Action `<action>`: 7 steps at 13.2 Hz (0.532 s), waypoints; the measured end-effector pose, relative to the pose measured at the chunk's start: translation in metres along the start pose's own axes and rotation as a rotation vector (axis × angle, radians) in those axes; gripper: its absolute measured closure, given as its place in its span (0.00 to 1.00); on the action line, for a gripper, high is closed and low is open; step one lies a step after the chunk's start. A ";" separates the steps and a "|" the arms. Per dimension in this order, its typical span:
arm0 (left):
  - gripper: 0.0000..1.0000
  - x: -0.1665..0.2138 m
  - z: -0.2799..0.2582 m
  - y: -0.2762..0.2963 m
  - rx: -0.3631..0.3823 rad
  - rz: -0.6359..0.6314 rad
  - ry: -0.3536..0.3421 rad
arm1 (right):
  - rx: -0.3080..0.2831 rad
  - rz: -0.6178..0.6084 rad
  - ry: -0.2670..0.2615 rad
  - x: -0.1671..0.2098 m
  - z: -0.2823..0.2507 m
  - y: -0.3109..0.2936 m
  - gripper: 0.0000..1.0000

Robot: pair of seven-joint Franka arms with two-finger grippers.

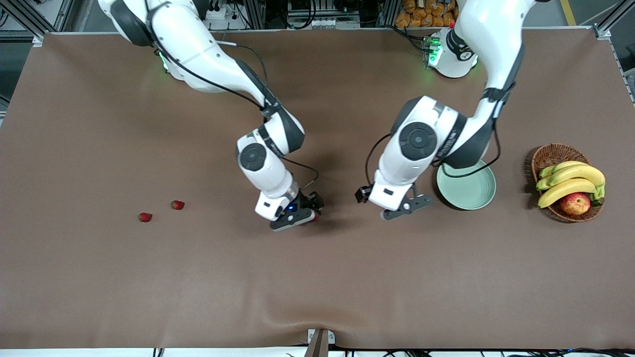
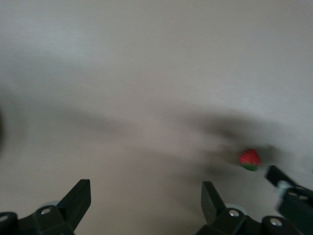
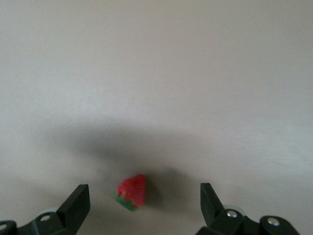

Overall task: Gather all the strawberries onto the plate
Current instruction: 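Grasp the strawberry with the left gripper while the right gripper grasps another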

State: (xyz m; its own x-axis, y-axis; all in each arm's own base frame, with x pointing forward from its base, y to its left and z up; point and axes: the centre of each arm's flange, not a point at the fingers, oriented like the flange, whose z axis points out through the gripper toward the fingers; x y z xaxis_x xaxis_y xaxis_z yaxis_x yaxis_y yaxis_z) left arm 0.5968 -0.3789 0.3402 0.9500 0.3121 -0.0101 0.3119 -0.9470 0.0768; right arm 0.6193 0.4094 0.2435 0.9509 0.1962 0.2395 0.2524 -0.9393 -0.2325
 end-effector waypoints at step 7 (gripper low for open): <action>0.00 -0.033 0.089 0.085 -0.199 0.287 0.134 | -0.154 0.112 -0.202 0.026 -0.158 0.159 0.00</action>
State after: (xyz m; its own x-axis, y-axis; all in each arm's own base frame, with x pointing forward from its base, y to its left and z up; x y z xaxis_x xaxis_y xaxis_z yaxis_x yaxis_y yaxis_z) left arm 0.5933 -0.4764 0.2588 0.9839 0.0558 0.1697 0.0119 -0.9682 0.2498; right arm 0.6563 0.2211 0.3615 0.9916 0.1268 0.0243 0.1285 -0.9869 -0.0973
